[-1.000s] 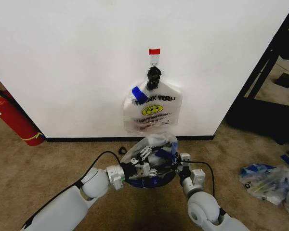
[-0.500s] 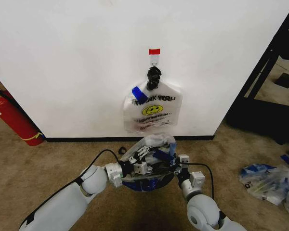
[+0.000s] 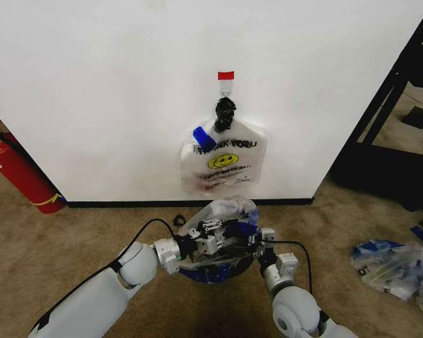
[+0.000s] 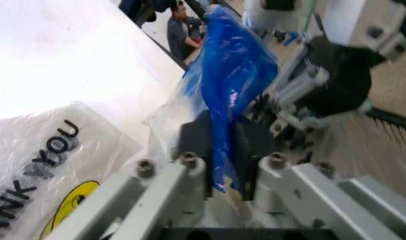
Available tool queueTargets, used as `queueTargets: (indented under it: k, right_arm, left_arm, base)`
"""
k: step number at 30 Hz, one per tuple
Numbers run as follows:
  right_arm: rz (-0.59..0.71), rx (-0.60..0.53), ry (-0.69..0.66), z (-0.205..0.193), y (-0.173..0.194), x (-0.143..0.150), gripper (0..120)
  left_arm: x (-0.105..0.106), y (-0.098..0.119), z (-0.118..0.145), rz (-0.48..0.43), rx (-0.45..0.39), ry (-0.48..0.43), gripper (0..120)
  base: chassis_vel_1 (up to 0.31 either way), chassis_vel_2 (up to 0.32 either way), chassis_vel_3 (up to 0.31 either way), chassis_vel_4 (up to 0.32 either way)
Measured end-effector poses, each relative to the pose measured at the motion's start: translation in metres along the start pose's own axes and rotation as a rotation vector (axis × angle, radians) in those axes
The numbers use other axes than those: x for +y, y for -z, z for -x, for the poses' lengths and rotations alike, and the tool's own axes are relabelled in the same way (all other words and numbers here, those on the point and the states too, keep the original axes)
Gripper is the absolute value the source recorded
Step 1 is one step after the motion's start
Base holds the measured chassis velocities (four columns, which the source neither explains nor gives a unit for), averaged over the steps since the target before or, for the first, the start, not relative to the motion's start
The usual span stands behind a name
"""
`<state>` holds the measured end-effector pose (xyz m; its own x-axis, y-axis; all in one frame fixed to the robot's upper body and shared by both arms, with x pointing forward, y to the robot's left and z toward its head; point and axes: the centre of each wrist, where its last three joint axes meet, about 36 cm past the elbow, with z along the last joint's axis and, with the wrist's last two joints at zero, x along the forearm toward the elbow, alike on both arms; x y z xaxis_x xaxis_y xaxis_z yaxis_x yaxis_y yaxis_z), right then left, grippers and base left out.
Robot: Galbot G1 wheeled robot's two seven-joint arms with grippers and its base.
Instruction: Pick up the garbage bag from the wall and place it over the trash bin.
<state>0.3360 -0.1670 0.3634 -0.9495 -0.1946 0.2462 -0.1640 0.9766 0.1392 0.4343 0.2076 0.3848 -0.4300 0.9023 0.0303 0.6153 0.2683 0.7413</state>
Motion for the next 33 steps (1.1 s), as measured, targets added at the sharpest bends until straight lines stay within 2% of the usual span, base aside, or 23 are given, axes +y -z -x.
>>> queueTargets:
  k: [2,6,7,10,12,14,16,18,20,22,23,25,28,29,33]
  right_arm:
    - [0.000,0.001,0.001,0.000,0.000,0.000,0]
    - [-0.003,-0.002,0.006,-0.001,-0.004,-0.002,0]
    - [-0.003,-0.002,0.006,-0.001,-0.004,-0.002,0]
    - [-0.014,-0.042,0.052,0.002,-0.012,-0.015,0]
    - [-0.032,-0.076,0.105,0.005,-0.018,-0.026,0]
    - [-0.036,-0.085,0.119,0.005,-0.019,-0.029,0]
    - [-0.048,-0.108,0.161,0.008,-0.021,-0.039,0]
    - [-0.049,-0.110,0.165,0.008,-0.021,-0.040,0]
    - [-0.046,-0.137,0.241,0.011,-0.026,-0.052,0]
    - [-0.046,-0.141,0.253,0.012,-0.027,-0.054,0]
    - [-0.034,-0.148,0.282,0.013,-0.031,-0.059,0]
    - [0.013,-0.149,0.290,0.014,-0.031,-0.058,0]
    - [0.063,-0.149,0.286,0.014,-0.029,-0.055,0]
    - [0.115,-0.153,0.279,0.014,-0.026,-0.052,0]
    - [0.215,-0.153,0.263,0.012,-0.018,-0.044,0]
  left_arm:
    - [-0.002,0.000,0.002,-0.028,0.002,0.019,0]
    - [-0.004,0.002,0.007,-0.160,0.011,0.122,0]
    - [-0.004,0.002,0.007,-0.160,0.011,0.122,0]
    - [0.004,0.015,0.011,-0.313,0.022,0.242,0]
    - [0.014,0.023,0.010,-0.384,0.037,0.309,0]
    - [0.018,0.024,0.009,-0.401,0.045,0.327,0]
    - [0.031,0.026,0.003,-0.453,0.091,0.389,0]
    - [0.033,0.026,0.002,-0.459,0.098,0.396,0]
    - [0.049,0.017,-0.013,-0.553,0.228,0.511,0]
    - [0.050,0.013,-0.015,-0.561,0.247,0.523,0]
    - [0.052,0.001,-0.027,-0.560,0.299,0.547,0]
    - [0.050,-0.009,-0.036,-0.537,0.338,0.540,0]
    - [0.045,-0.016,-0.043,-0.518,0.358,0.527,0]
    - [0.041,-0.021,-0.048,-0.498,0.362,0.511,0]
    - [0.037,-0.026,-0.052,-0.474,0.351,0.472,0]
  base:
    - [0.000,0.000,0.000,0.000]
    - [0.000,0.000,0.000,0.000]
    - [0.000,0.000,0.000,0.000]
    - [0.000,0.000,0.000,0.000]
    - [0.000,0.000,0.000,0.000]
    - [0.000,0.000,0.000,0.000]
    - [0.000,0.000,0.000,0.000]
    - [0.000,0.000,0.000,0.000]
    - [0.000,0.000,0.000,0.000]
    - [0.000,0.000,0.000,0.000]
    - [0.000,0.000,0.000,0.000]
    - [0.000,0.000,0.000,0.000]
    - [0.000,0.000,0.000,0.000]
    - [0.000,0.000,0.000,0.000]
    - [0.000,0.000,0.000,0.000]
